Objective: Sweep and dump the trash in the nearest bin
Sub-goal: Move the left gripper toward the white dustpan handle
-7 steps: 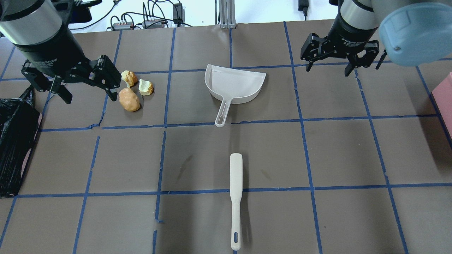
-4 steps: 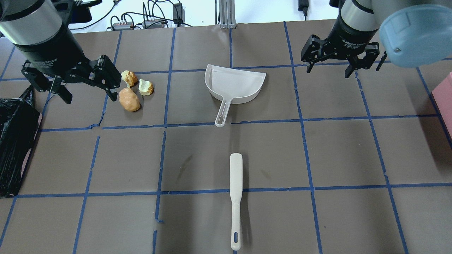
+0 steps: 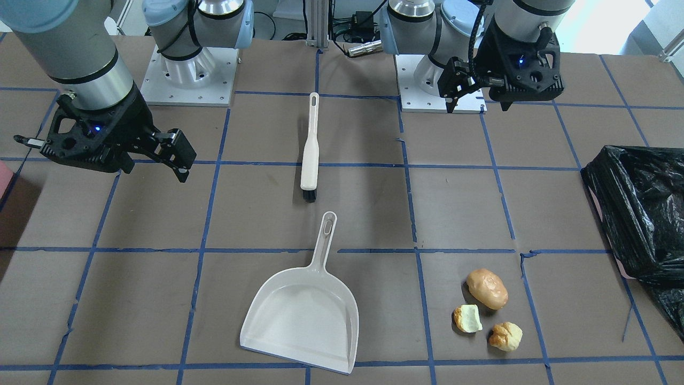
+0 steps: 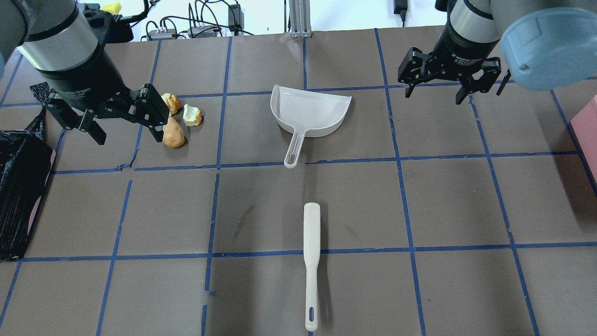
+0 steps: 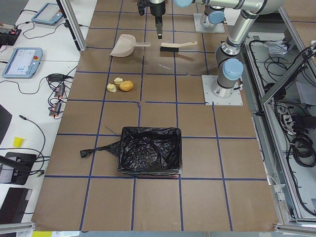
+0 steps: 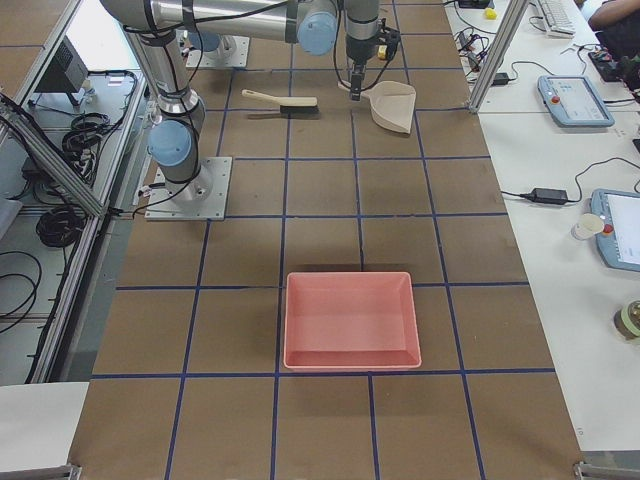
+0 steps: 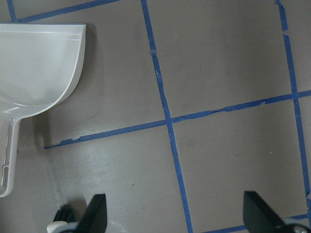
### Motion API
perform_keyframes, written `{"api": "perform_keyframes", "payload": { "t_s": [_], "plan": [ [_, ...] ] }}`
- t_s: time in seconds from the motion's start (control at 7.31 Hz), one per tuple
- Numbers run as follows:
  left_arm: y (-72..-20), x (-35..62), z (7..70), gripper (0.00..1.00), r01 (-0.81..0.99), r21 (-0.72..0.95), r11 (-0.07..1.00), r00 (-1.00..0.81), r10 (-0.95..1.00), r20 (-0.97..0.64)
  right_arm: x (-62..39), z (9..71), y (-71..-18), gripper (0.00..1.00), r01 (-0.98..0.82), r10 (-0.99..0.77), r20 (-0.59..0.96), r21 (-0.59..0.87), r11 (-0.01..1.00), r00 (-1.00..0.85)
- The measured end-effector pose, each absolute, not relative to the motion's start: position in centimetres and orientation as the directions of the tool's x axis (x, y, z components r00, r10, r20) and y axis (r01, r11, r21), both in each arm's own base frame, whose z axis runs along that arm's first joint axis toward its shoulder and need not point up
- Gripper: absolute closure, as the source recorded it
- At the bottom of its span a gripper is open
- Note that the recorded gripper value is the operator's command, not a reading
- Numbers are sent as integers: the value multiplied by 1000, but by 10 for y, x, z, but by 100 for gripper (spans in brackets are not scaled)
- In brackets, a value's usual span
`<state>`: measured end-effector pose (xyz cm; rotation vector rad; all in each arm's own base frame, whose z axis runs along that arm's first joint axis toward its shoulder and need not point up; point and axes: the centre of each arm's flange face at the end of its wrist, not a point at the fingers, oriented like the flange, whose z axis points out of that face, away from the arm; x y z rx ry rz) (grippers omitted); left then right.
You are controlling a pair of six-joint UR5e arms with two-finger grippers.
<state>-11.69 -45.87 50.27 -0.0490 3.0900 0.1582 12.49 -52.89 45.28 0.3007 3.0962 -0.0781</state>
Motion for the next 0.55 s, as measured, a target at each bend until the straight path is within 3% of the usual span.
{"api": "perform_keyframes", "payload": {
  "t_s": [0.55],
  "plan": [
    [-474, -167, 459, 0, 24, 31, 999, -1000, 24, -8, 123, 452, -530, 0, 197, 195, -34, -46, 979, -980]
  ]
}}
